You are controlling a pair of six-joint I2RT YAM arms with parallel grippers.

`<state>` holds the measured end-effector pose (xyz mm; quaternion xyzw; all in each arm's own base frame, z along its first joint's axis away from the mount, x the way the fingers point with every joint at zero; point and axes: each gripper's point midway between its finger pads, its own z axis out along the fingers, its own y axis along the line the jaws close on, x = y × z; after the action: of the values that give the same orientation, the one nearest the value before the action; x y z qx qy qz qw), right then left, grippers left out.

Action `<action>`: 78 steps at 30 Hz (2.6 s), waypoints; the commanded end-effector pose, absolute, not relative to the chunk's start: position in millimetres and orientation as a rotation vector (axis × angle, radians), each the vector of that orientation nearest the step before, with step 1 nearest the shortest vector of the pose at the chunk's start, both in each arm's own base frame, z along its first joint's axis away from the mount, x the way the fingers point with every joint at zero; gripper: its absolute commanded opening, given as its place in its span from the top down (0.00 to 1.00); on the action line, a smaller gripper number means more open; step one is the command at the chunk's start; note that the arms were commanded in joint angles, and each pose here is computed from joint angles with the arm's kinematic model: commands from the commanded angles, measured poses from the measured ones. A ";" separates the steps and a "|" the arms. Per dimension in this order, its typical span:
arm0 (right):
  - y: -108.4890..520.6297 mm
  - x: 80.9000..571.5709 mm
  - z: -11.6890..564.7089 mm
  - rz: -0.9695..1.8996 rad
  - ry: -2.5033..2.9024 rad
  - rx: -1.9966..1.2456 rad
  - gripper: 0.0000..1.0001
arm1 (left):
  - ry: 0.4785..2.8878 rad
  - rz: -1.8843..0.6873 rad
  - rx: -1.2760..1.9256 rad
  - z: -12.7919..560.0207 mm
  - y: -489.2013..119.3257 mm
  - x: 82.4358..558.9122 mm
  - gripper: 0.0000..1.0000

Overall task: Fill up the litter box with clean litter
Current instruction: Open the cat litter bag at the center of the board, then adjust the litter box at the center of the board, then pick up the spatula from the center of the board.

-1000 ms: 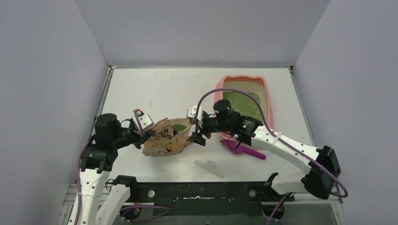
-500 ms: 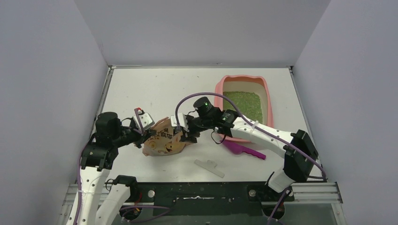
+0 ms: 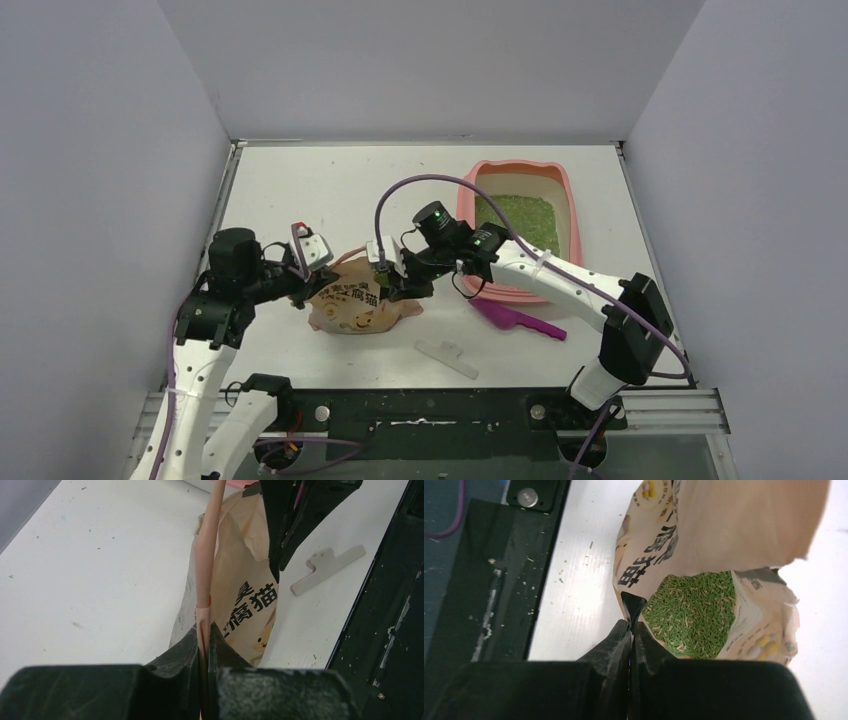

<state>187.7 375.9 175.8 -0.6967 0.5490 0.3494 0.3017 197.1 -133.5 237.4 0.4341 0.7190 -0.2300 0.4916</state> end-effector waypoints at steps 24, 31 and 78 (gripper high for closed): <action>174.3 345.1 259.3 0.670 2.190 -0.069 0.00 | 1.586 -0.574 1.105 273.4 -147.9 199.4 1.00; 179.1 379.6 206.8 0.975 2.294 0.087 0.00 | 1.589 -0.589 1.106 272.9 -149.8 197.6 1.00; 75.9 262.5 184.9 0.191 2.299 0.448 0.00 | 1.576 -0.507 1.037 276.5 -151.9 250.6 0.71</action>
<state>287.4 104.0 208.6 0.0890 0.9020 0.1120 0.4073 230.5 -148.2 252.8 0.4396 0.6932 -0.2297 0.5229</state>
